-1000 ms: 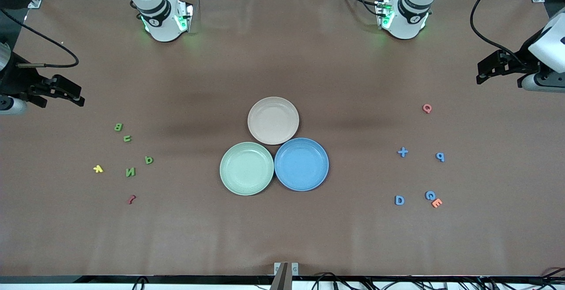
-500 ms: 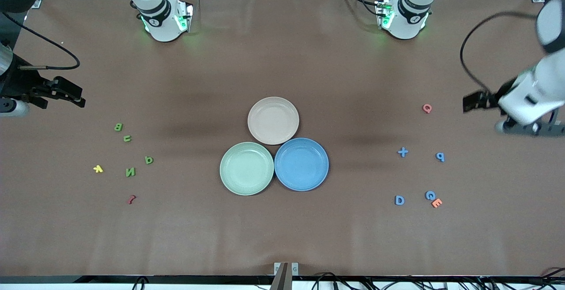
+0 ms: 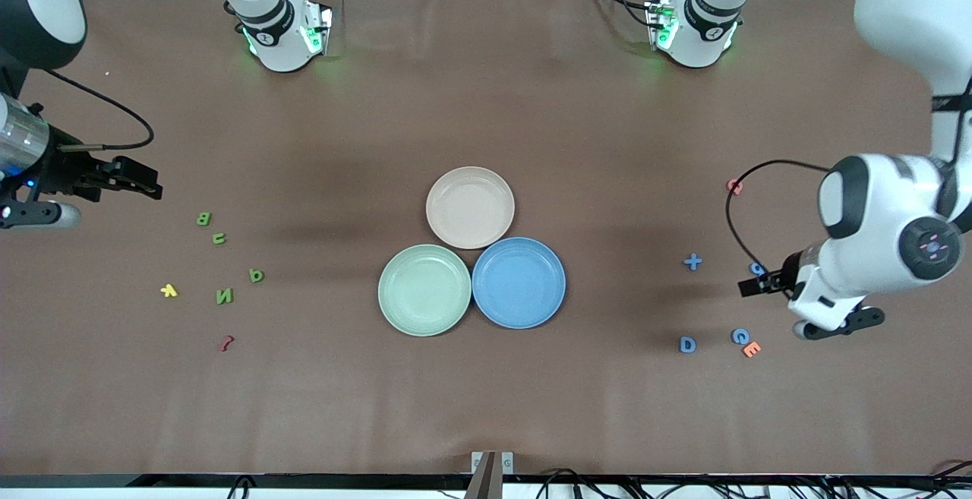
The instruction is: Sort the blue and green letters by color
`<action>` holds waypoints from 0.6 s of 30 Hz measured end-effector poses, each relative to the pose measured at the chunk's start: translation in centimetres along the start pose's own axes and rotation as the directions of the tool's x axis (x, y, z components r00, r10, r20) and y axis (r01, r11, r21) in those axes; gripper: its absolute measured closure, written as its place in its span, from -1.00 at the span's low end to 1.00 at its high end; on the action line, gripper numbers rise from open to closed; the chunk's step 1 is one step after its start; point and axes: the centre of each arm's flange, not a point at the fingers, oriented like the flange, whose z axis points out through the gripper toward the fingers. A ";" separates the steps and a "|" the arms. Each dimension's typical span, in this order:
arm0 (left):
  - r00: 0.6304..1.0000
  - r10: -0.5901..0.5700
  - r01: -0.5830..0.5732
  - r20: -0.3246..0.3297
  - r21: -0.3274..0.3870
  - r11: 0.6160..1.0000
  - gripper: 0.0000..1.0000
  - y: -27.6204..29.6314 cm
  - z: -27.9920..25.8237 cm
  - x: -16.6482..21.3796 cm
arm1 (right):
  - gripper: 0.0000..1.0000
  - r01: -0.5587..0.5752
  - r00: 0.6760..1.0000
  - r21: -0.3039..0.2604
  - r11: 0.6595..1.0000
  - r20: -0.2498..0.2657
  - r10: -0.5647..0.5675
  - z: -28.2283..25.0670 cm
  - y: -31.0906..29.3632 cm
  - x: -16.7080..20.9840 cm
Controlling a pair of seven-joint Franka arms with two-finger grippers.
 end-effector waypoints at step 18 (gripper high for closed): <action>0.976 -0.207 0.207 -0.065 0.007 0.978 -1.00 -2.8 9.4 3.9 | -1.00 -0.005 0.994 -0.004 1.000 -0.109 0.005 10.8 0.3 0.6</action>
